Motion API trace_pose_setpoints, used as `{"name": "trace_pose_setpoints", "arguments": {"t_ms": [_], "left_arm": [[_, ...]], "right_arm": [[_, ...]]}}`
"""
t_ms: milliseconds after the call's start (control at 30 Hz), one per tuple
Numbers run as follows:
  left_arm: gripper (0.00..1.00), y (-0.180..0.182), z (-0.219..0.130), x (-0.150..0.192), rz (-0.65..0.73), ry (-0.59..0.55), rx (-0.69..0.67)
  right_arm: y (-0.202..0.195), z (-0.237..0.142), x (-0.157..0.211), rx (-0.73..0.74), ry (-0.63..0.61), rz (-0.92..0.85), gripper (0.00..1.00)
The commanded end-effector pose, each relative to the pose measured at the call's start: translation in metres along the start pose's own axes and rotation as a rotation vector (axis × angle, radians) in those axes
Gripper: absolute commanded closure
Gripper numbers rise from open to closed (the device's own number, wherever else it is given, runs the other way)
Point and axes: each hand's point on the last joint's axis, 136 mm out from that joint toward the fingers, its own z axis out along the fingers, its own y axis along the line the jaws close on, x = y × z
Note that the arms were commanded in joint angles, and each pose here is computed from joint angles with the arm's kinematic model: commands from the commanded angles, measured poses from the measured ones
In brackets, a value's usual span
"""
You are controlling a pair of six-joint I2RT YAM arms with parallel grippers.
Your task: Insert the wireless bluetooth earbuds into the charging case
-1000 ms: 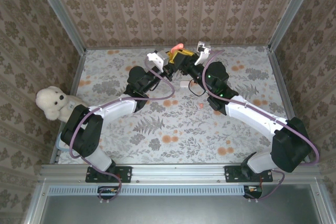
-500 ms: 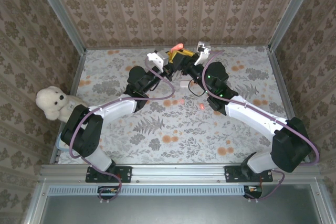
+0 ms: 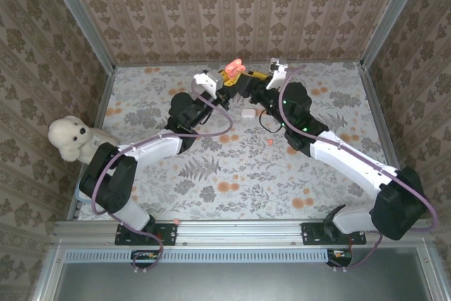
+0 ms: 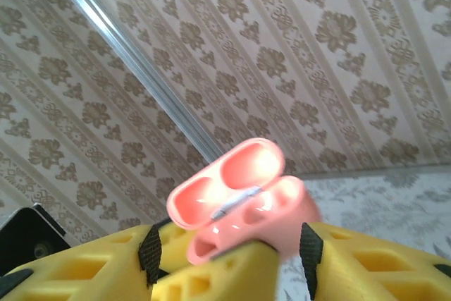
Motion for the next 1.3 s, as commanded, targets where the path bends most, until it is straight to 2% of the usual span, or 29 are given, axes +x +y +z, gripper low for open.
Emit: {"name": "trace_pose_setpoints", "arguments": {"t_ms": [0,133,267,467,567,733,833,1033,1267], "left_arm": [[1.00,0.019,-0.015,-0.032,-0.002,-0.090,-0.079],[1.00,0.028,-0.025,-0.026,0.013,-0.064,-0.110],[1.00,0.029,-0.028,-0.025,0.035,-0.050,-0.116],[1.00,0.031,-0.032,-0.027,0.043,-0.045,-0.133],[1.00,0.035,-0.035,-0.026,0.049,-0.028,-0.156],[1.00,0.048,-0.043,-0.027,0.054,0.004,-0.202],[1.00,0.053,-0.048,-0.027,0.055,0.016,-0.218],[1.00,0.063,-0.056,-0.030,0.064,0.033,-0.249],[1.00,0.065,-0.064,-0.033,0.070,0.040,-0.261]], "right_arm": [[-0.020,-0.021,0.015,0.098,0.072,0.024,0.38],[-0.046,-0.046,0.036,0.187,0.108,0.046,0.30],[-0.066,-0.060,0.058,0.265,0.175,0.065,0.29],[-0.078,-0.068,0.121,0.344,0.449,0.070,0.29],[-0.074,-0.076,0.168,0.356,0.630,0.014,0.30],[-0.051,-0.101,0.260,0.287,0.921,-0.139,0.34],[-0.026,-0.120,0.303,0.207,1.037,-0.241,0.35],[0.006,-0.150,0.366,0.087,1.197,-0.352,0.39],[0.022,-0.171,0.408,0.011,1.320,-0.448,0.45]]}}
